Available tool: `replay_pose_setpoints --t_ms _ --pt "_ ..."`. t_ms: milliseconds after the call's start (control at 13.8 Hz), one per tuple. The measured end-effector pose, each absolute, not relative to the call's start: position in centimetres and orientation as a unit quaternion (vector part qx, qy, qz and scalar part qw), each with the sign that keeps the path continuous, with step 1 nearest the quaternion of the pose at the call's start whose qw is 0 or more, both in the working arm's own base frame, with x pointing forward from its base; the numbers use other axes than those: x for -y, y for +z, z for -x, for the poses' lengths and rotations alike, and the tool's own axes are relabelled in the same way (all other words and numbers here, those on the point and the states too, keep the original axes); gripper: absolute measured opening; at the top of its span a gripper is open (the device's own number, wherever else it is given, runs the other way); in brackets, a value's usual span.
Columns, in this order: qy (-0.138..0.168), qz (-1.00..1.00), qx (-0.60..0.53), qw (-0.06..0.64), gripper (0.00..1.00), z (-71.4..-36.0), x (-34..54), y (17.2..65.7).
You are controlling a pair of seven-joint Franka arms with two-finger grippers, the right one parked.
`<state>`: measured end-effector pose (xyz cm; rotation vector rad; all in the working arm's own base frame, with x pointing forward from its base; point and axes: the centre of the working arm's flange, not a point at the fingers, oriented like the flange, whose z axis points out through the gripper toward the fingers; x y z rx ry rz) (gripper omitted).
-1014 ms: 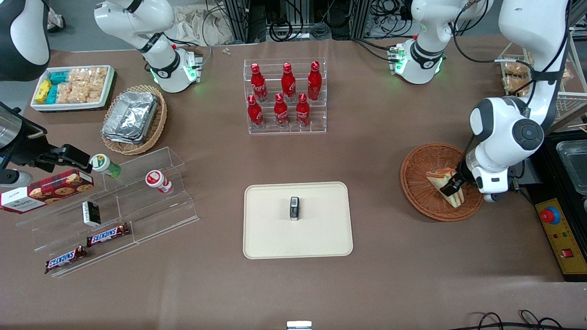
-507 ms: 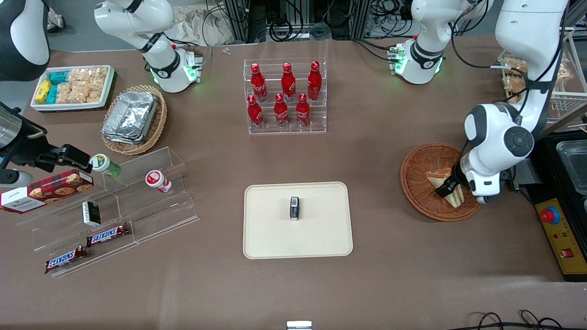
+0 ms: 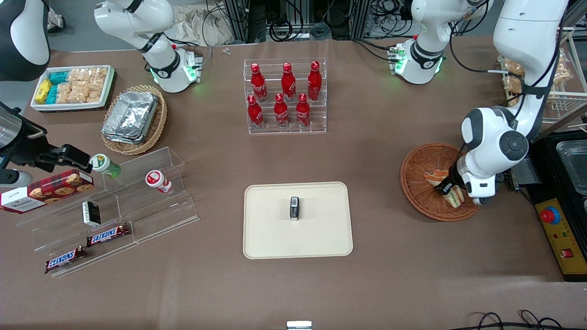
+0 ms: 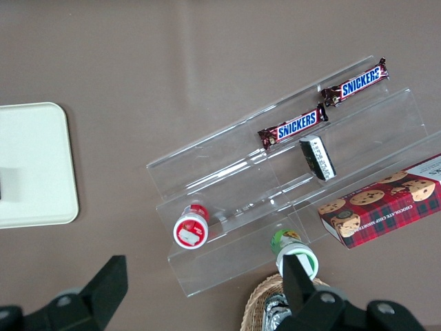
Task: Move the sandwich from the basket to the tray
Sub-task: 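Lower the left gripper and grasp the wrapped sandwich, lifting it, then carry the sandwich with the left gripper over the cream tray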
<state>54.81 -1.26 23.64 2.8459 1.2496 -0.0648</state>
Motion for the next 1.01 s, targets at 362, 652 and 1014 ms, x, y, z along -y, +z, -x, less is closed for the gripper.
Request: replay_pose_setpoints --t_ms 362,652,1014 --pt "-0.02 -0.917 -0.399 0.017 0.22 -56.1 1.6 26.0" --pt "-0.1 -0.914 -0.393 -0.018 0.22 -58.8 1.5 33.9" --pt "-0.094 -0.925 -0.368 -0.014 0.16 -61.4 1.4 47.8"
